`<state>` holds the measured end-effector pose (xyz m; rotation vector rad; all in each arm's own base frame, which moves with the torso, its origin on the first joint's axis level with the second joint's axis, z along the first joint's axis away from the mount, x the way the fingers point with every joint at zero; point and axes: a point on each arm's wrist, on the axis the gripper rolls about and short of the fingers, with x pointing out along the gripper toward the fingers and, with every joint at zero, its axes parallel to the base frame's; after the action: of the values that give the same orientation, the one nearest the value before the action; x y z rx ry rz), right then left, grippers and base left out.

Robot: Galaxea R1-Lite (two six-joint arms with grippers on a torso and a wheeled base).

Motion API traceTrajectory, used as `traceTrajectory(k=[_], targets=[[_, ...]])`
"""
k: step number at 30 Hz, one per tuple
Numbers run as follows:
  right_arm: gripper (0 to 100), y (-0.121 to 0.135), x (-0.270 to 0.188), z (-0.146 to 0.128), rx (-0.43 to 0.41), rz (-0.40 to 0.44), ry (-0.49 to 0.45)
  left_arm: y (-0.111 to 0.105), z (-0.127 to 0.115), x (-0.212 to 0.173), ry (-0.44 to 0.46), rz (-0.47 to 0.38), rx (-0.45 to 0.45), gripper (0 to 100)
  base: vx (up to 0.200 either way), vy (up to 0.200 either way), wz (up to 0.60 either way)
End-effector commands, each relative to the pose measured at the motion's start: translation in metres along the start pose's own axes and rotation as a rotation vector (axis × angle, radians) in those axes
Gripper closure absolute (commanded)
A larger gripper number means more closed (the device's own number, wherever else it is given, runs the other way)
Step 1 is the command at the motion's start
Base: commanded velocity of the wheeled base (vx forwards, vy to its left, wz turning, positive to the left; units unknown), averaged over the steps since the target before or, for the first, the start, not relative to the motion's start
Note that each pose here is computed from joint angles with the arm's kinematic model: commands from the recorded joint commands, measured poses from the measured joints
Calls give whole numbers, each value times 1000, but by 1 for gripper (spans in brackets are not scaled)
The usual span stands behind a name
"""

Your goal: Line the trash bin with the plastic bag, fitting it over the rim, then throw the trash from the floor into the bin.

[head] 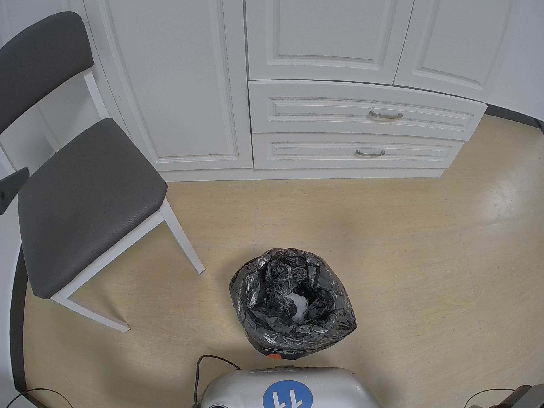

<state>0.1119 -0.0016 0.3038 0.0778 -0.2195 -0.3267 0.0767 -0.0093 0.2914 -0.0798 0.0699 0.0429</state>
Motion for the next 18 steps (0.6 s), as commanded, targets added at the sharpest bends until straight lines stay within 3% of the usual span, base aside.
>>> traceTrajectory(k=[1,6,18], targets=[[0,-28,-67,17,47,-29,-129,12,10,-51,-101,31,-21,0,0,0,0],[0,-46,-109,20,54,-67,-165,20,8,-87,-132,107,-29,0,0,0,0],[0,-79,-196,-1,28,-167,-200,35,-13,-178,-166,154,-38,0,0,0,0]])
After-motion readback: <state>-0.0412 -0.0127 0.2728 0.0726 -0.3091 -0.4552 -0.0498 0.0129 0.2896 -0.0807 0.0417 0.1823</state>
